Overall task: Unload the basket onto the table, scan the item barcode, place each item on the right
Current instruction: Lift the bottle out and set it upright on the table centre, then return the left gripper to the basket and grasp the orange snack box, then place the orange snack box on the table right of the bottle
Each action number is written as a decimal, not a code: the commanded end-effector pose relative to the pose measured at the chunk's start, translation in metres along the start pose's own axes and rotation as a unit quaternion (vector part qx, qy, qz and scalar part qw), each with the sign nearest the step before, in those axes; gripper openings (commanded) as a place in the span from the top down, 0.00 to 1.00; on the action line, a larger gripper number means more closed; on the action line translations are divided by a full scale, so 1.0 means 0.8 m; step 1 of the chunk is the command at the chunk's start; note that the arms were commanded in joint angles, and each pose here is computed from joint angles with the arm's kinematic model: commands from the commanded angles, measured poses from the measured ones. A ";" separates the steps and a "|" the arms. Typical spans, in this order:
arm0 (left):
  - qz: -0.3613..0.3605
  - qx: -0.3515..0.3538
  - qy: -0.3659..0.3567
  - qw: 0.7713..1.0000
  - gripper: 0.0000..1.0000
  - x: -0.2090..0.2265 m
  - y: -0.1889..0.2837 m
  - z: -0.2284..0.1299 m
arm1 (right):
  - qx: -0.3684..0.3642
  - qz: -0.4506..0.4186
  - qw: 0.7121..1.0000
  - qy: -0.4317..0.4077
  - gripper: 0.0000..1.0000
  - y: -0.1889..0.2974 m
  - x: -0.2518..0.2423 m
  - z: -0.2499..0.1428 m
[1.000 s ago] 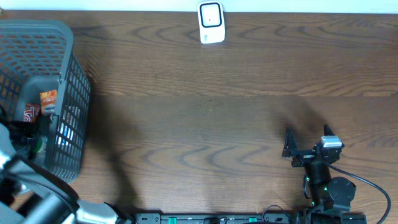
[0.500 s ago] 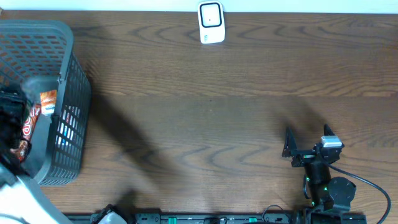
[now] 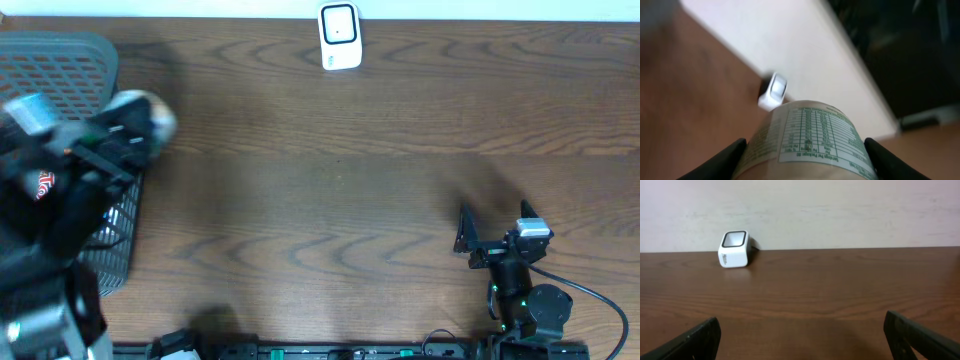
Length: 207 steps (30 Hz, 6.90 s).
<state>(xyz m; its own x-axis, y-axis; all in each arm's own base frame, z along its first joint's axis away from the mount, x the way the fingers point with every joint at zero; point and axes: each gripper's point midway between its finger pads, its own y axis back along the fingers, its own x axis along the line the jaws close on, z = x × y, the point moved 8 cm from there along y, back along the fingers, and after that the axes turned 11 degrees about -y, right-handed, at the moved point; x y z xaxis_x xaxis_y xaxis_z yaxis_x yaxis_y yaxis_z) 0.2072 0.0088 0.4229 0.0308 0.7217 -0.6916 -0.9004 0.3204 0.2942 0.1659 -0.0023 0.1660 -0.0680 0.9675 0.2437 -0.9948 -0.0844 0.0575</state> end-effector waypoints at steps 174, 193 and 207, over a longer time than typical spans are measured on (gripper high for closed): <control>0.164 0.385 -0.392 0.819 0.41 -0.036 -0.378 -0.461 | 0.001 0.003 1.000 -0.005 0.01 0.000 0.002 -0.002; 0.137 -0.053 -0.346 0.927 0.02 -0.142 -0.115 0.054 | 0.001 0.003 1.000 -0.005 0.01 0.000 0.001 -0.002; 0.568 0.076 0.069 0.816 0.03 0.250 -0.048 0.087 | 0.001 0.003 1.000 -0.005 0.01 0.000 0.001 -0.002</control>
<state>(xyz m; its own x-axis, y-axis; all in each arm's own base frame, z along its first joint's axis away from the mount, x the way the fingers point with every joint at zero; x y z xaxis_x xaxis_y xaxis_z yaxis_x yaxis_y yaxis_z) 0.2808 0.1654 0.3645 -0.7810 0.6222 -0.0536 -0.3996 -0.4319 0.8086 0.1659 -0.0023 0.1660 -0.0680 0.9675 0.2437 -0.9948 -0.0844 0.0575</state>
